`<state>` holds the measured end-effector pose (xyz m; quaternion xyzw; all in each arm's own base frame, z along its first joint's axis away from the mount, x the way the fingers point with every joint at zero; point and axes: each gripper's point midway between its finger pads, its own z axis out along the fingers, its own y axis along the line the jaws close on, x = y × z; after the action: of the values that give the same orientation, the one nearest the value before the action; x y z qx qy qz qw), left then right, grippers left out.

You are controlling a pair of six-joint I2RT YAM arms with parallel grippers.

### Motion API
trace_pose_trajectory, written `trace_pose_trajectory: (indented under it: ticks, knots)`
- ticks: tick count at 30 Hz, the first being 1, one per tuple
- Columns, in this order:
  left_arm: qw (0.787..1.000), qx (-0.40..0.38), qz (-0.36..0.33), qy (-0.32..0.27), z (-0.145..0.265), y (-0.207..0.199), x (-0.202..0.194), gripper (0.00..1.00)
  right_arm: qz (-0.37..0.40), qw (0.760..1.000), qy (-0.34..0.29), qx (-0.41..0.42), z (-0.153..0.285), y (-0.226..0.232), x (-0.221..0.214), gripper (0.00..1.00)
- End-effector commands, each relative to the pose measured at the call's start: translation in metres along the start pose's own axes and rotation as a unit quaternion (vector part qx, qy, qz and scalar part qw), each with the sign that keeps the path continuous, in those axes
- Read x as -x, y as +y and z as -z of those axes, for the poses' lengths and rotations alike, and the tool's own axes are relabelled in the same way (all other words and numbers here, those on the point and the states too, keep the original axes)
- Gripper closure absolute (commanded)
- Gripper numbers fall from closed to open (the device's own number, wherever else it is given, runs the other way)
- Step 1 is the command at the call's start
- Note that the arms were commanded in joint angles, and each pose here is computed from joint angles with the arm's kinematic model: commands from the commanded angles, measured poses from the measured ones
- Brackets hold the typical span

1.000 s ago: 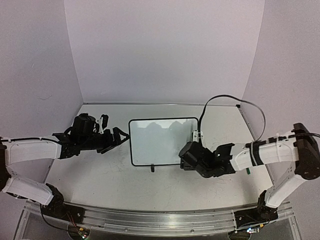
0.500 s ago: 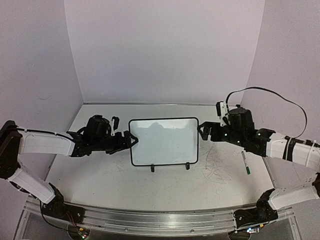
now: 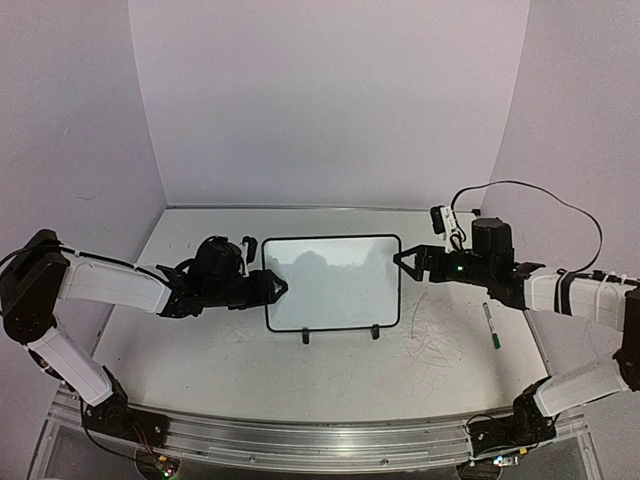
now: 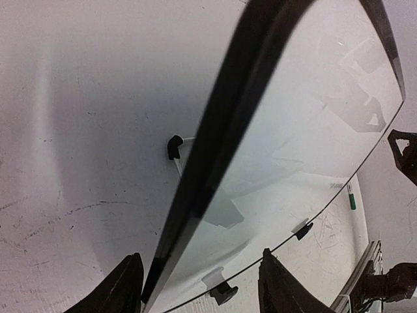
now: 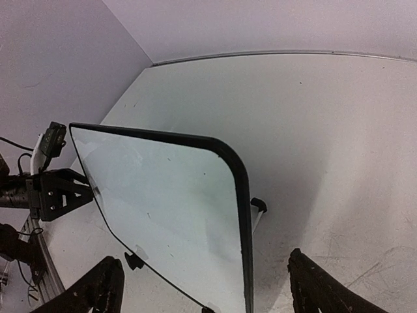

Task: Write a sentence on the whiteboard
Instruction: Adjust the whiteboard on the whiteboard stand.

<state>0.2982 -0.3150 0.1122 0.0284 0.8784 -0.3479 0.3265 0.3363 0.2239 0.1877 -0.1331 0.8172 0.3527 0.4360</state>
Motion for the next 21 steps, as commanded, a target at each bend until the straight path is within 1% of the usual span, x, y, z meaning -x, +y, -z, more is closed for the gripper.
trace_pose_trajectory:
  ticks: [1,5,11,14,17,19,21]
  knots:
    - [0.999,-0.026,-0.022,-0.040,-0.003,-0.032,0.022,0.42,0.002,0.999,-0.034,-0.003,-0.004,-0.003,0.010,0.12]
    - [0.998,-0.020,-0.030,-0.044,-0.009,-0.036,0.021,0.45,-0.014,0.999,-0.036,-0.032,-0.007,-0.018,0.004,0.10]
    - [0.999,-0.021,-0.034,-0.036,-0.014,-0.041,0.014,0.47,-0.023,0.998,-0.033,-0.052,-0.009,-0.028,-0.002,0.10]
    - [0.998,-0.015,-0.034,-0.042,-0.011,-0.037,0.014,0.47,-0.025,0.995,-0.030,-0.089,-0.003,-0.039,-0.003,0.10]
    - [0.998,-0.005,-0.040,-0.053,-0.002,-0.034,0.018,0.40,-0.027,0.989,-0.017,-0.147,0.012,-0.051,-0.003,0.09]
    - [0.997,0.007,-0.042,-0.061,0.005,-0.029,0.020,0.28,-0.031,0.982,-0.011,-0.185,0.025,-0.057,-0.002,0.02]
    - [0.997,0.025,-0.044,-0.064,0.011,-0.023,0.022,0.16,-0.039,0.977,0.004,-0.207,0.035,-0.055,-0.007,0.02]
